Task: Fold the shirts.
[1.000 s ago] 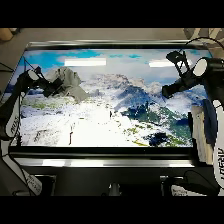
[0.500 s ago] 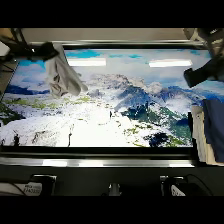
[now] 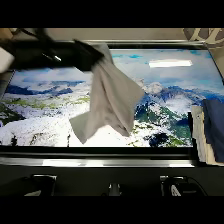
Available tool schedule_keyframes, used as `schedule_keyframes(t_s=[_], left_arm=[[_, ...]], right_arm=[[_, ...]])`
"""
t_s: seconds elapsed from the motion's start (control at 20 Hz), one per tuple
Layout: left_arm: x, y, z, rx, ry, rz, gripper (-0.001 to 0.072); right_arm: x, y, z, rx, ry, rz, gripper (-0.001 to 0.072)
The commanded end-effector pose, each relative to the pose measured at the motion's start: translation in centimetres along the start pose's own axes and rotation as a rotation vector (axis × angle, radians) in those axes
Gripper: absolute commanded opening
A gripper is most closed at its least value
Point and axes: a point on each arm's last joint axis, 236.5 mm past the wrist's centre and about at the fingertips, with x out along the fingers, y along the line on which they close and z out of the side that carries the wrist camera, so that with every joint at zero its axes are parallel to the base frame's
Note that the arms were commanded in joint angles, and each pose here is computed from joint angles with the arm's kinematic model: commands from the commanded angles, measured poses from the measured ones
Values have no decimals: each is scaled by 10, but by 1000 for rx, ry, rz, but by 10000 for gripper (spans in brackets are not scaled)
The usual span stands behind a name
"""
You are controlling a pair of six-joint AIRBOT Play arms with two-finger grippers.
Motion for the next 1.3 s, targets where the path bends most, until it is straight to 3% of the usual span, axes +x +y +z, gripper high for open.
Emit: schedule_keyframes(t_s=[0.0, 0.05, 0.1, 0.15, 0.3, 0.45, 0.6, 0.75, 1.05, 1.25], left_arm=[[85, -40, -114, -1, 281, -93, 26], [115, -44, -154, -61, 360, -99, 39], [135, -49, -184, -110, 426, -113, 271], [147, -53, -208, -167, 499, -126, 699], [123, -13, -217, -190, 614, -65, 720], [48, 94, -217, -204, 714, 183, 720], [-22, 149, -276, -466, 836, 281, 720], [-54, 142, -355, -708, 897, 263, 719], [-29, 112, -419, -871, 855, 172, 718], [-1, 110, -427, -885, 826, 176, 718]], right_arm=[[-19, 3, -28, 17, 90, 7, 689], [-16, 5, -33, 16, 117, 18, 689], [-11, 7, -36, 15, 139, 28, 689], [-3, 11, -39, 12, 164, 44, 689], [36, 46, -54, -36, 294, 207, 686], [94, 125, -102, -79, 499, 521, 685], [130, 212, -162, -51, 639, 842, 685], [135, 255, -209, -18, 764, 1000, 683], [137, 250, -237, -82, 845, 989, 681], [163, 211, -258, -105, 886, 799, 689]])
